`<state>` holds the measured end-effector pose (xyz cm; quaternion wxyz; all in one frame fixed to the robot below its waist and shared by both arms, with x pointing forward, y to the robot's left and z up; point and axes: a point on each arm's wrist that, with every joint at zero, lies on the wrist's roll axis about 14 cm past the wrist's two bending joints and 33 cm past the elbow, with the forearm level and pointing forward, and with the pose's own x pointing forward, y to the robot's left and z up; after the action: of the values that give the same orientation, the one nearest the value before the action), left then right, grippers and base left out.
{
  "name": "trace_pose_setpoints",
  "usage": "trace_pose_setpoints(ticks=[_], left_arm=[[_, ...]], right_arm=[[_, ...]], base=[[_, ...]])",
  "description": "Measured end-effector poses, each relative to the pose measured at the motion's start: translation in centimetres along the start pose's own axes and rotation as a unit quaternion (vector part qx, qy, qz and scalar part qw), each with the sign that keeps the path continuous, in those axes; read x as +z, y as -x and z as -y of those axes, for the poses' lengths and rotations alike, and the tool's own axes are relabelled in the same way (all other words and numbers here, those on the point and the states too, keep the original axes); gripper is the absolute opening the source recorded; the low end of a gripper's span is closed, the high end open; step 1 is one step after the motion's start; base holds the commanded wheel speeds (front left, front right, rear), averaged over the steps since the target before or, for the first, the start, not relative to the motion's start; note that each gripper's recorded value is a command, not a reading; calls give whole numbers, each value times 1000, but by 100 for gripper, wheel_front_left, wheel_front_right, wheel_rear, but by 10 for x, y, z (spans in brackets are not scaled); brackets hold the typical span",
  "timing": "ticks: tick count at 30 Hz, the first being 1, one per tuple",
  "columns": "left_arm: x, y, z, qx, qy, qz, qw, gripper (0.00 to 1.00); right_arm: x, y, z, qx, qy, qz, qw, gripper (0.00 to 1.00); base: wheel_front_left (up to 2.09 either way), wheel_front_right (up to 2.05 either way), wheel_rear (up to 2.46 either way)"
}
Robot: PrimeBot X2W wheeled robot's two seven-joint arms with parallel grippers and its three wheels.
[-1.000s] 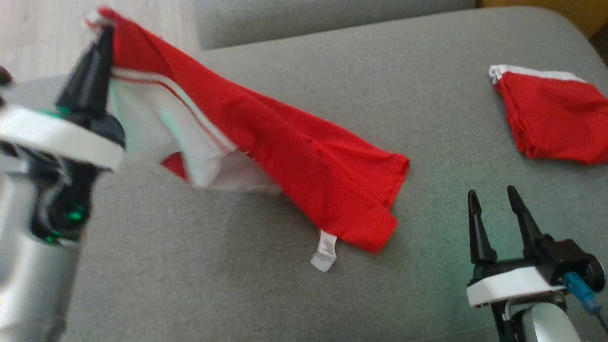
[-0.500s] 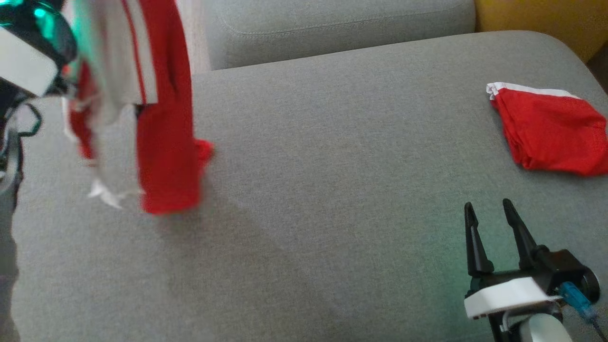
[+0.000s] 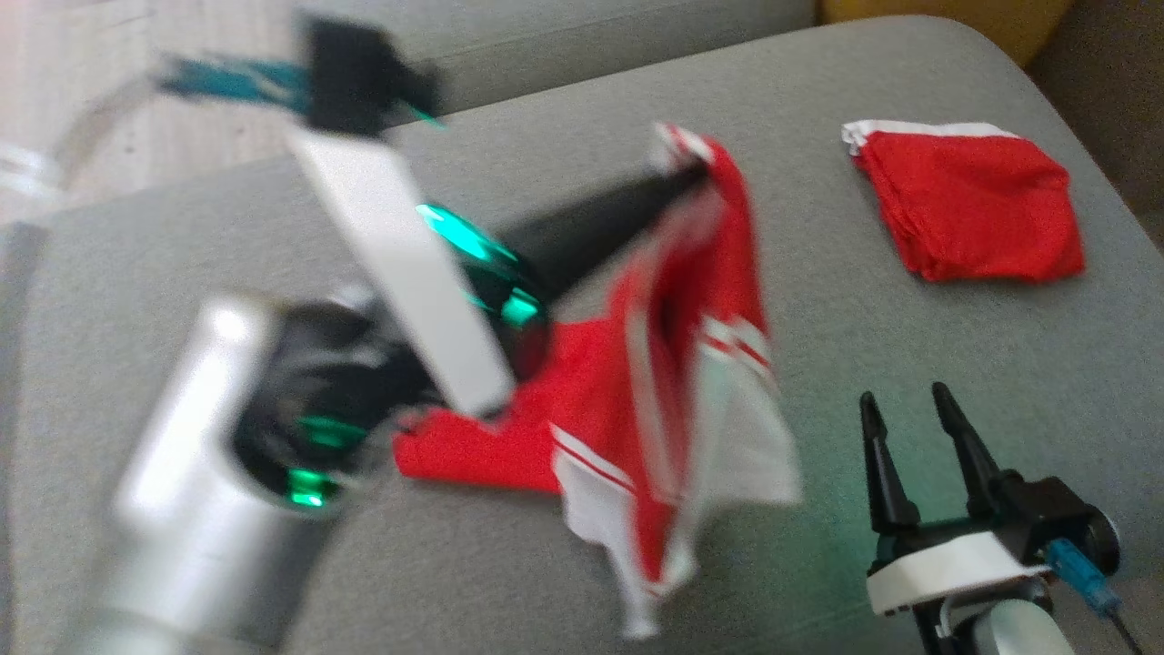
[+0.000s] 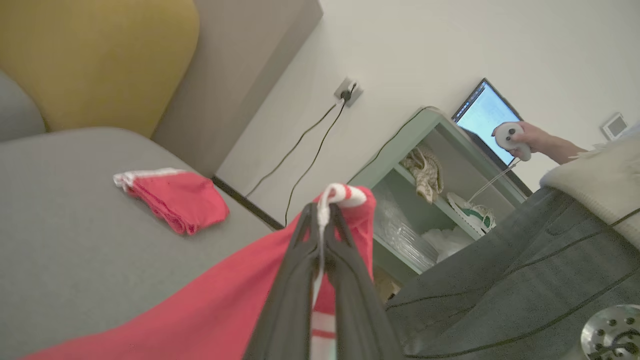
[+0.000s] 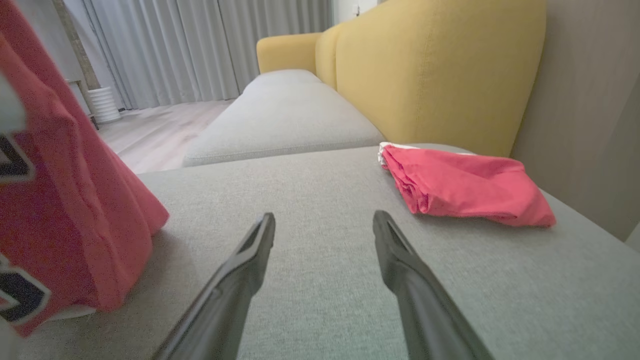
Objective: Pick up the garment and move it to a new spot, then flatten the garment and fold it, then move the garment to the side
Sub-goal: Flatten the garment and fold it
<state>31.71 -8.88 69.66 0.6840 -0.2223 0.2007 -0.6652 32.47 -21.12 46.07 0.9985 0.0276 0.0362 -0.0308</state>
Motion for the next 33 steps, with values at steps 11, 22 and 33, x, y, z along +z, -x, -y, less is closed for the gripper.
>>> trace_pose_setpoints(ticks=[11, 22, 33], left_arm=[[-101, -97, -77, 67, 24, -44, 997, 100], [-96, -93, -109, 141, -69, 73, 985, 100], [-229, 25, -145, 318, 40, -28, 947, 100]], right_arm=[[-1, 7, 18, -35, -8, -6, 999, 100], [-1, 1, 29, -50, -4, -7, 999, 100], [-1, -4, 15, -23, 2, -4, 1000, 100]], base=[[0, 0, 0], [0, 0, 0], [0, 0, 0]])
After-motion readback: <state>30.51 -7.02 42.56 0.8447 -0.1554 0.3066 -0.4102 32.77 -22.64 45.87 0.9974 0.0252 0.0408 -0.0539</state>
